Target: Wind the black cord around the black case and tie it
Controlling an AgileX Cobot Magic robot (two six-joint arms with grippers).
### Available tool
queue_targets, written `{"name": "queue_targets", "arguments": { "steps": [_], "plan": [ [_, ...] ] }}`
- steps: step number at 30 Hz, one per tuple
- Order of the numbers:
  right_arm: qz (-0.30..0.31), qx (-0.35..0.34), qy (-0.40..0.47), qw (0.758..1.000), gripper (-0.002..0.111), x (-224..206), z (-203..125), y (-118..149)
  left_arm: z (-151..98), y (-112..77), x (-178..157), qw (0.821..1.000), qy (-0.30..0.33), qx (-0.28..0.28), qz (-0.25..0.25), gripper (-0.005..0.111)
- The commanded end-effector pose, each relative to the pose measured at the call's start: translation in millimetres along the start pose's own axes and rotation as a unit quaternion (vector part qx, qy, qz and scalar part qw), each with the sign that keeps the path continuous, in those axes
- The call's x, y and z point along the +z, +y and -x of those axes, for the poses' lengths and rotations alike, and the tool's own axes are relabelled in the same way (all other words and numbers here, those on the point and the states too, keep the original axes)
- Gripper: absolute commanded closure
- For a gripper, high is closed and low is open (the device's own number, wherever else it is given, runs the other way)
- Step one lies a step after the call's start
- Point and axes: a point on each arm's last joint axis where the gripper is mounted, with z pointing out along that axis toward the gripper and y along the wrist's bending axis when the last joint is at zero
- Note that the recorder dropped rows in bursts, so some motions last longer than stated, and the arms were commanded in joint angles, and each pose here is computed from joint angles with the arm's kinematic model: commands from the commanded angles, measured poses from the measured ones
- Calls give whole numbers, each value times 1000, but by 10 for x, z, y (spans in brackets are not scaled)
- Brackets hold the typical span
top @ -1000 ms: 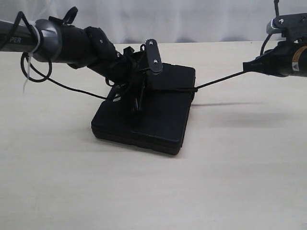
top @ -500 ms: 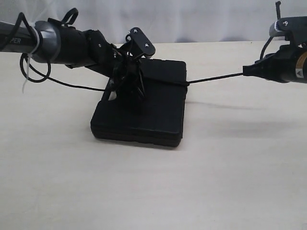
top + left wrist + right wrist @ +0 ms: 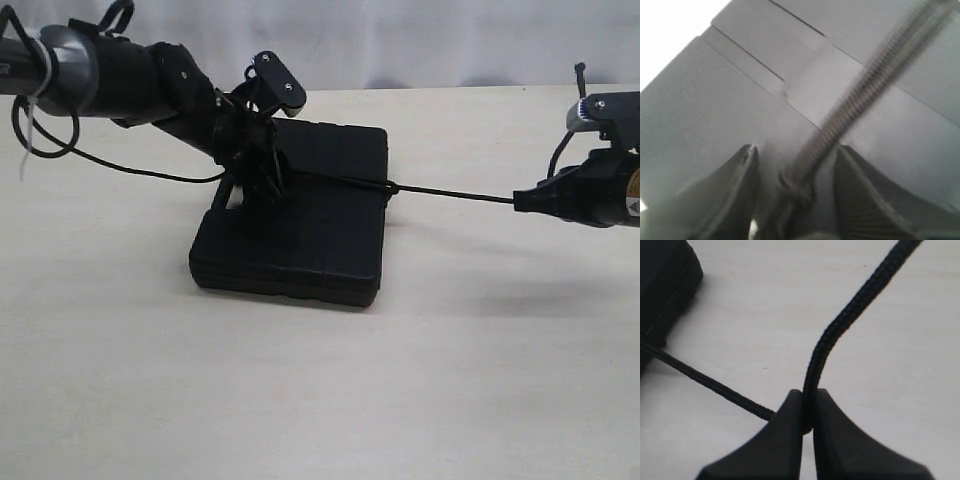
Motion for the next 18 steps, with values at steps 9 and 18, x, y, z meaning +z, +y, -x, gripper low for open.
{"name": "queue_targets", "arguments": {
  "steps": [9,18],
  "plan": [
    [-12,8,-1,1000,104,-29,7,-46,193,71,-163,993,-79,-81,27,61],
    [1,8,-14,1000,104,-29,30,-22,126,-231,158,998,-48,38,-20,107]
  ]
}}
